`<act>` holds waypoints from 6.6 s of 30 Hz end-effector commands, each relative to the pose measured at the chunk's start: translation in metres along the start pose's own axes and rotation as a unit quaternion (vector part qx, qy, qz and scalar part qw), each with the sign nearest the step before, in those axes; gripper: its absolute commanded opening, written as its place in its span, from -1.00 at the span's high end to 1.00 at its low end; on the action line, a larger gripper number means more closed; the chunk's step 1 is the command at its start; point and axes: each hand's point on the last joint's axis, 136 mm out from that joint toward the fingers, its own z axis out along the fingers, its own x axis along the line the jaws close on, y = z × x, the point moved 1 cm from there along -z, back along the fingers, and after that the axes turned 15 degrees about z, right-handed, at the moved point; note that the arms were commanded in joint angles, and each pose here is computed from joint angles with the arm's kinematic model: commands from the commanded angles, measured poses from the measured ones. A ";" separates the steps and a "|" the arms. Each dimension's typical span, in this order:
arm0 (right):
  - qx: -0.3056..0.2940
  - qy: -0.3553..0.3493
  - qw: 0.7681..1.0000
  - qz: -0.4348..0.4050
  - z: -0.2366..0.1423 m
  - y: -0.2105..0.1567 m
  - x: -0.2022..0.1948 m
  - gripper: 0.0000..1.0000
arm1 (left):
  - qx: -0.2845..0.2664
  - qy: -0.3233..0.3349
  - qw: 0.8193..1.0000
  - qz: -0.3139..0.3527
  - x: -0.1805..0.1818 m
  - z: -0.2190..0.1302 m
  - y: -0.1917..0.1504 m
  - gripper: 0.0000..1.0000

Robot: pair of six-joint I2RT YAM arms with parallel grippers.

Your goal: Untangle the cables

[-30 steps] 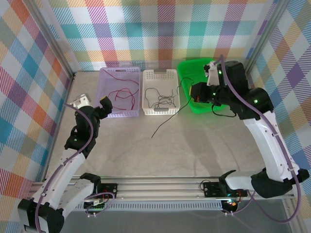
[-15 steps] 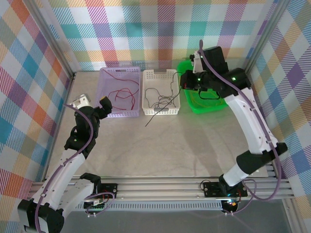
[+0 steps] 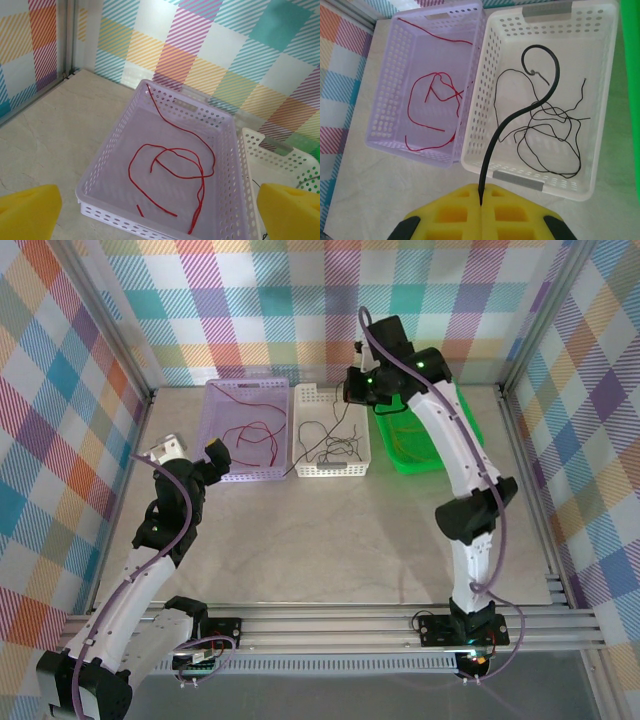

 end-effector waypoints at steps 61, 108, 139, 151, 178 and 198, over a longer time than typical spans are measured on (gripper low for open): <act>0.066 -0.188 0.980 0.009 0.235 -0.042 -0.111 1.00 | -0.016 -0.032 0.999 -0.005 -0.013 -0.001 0.010 -1.00; 0.103 -0.164 0.981 -0.001 0.227 -0.050 -0.106 0.45 | -0.011 -0.036 0.999 -0.003 -0.014 -0.001 0.010 -1.00; 0.038 -0.137 0.989 -0.042 0.177 -0.019 -0.063 -0.99 | -0.010 -0.032 0.999 -0.002 -0.013 -0.001 0.010 -1.00; 0.001 -0.162 0.982 -0.101 0.141 -0.012 -0.046 -1.00 | -0.010 -0.033 0.999 -0.002 -0.013 -0.001 0.010 -1.00; -0.160 0.037 0.950 -0.266 -0.092 -0.032 0.064 -0.99 | 0.005 -0.010 0.999 0.038 -0.012 0.005 -0.003 -1.00; -0.347 -0.020 0.914 -0.207 -0.152 -0.075 -0.110 -0.99 | 0.017 0.001 0.998 0.061 -0.014 0.012 -0.014 -1.00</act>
